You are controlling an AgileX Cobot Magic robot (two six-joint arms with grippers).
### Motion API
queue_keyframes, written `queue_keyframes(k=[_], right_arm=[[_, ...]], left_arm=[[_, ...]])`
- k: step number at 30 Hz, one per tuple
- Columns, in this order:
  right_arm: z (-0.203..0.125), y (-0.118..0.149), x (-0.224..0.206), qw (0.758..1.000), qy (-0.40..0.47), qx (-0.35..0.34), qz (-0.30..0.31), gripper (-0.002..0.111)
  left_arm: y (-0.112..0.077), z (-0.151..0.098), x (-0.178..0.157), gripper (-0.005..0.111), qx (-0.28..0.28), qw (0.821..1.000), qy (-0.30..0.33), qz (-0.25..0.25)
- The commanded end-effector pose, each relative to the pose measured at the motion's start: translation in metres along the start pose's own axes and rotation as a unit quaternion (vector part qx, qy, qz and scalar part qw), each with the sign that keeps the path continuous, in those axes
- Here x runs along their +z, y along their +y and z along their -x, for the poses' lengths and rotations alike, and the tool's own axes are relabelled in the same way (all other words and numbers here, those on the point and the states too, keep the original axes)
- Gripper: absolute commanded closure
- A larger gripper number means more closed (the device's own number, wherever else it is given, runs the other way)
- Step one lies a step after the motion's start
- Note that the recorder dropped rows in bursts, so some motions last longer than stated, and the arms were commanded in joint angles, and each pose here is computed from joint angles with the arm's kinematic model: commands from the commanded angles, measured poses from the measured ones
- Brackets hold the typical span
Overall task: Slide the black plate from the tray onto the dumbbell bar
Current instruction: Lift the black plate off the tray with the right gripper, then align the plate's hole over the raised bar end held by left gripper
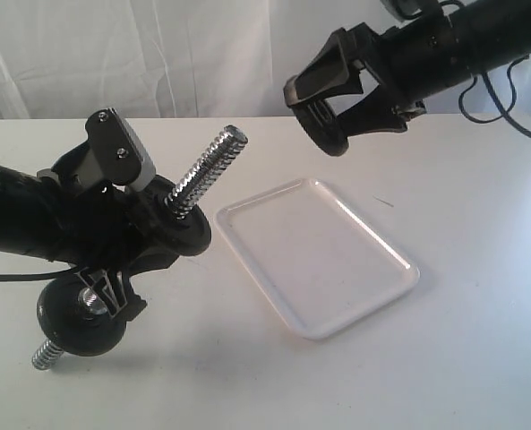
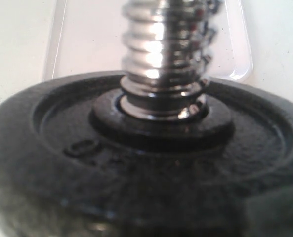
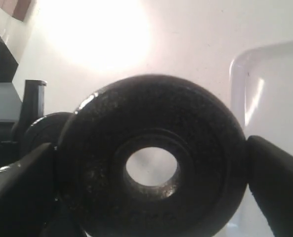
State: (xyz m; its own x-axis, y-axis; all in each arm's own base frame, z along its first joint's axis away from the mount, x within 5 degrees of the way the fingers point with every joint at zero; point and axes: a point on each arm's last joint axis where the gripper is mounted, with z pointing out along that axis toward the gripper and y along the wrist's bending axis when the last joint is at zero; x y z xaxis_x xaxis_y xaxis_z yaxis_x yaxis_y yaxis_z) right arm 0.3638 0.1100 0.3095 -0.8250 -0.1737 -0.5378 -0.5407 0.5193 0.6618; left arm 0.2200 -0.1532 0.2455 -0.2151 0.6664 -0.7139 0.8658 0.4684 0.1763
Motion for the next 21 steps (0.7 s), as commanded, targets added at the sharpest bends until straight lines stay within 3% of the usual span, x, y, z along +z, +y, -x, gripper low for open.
queue_keyframes(k=[1, 10, 21], right_arm=[[0.009, 0.030, -0.011, 0.998, -0.040, -0.015, 0.040, 0.108], [0.006, 0.072, -0.008, 0.996, -0.035, -0.041, 0.065, 0.108], [-0.006, 0.092, 0.018, 0.995, 0.022, -0.069, 0.063, 0.108]], left_arm=[[-0.003, -0.003, -0.004, 0.107, -0.034, 0.999, 0.003, -0.014], [-0.003, -0.003, -0.004, 0.107, -0.034, 0.999, 0.003, -0.014], [-0.003, -0.003, -0.004, 0.107, -0.034, 0.999, 0.003, -0.014]])
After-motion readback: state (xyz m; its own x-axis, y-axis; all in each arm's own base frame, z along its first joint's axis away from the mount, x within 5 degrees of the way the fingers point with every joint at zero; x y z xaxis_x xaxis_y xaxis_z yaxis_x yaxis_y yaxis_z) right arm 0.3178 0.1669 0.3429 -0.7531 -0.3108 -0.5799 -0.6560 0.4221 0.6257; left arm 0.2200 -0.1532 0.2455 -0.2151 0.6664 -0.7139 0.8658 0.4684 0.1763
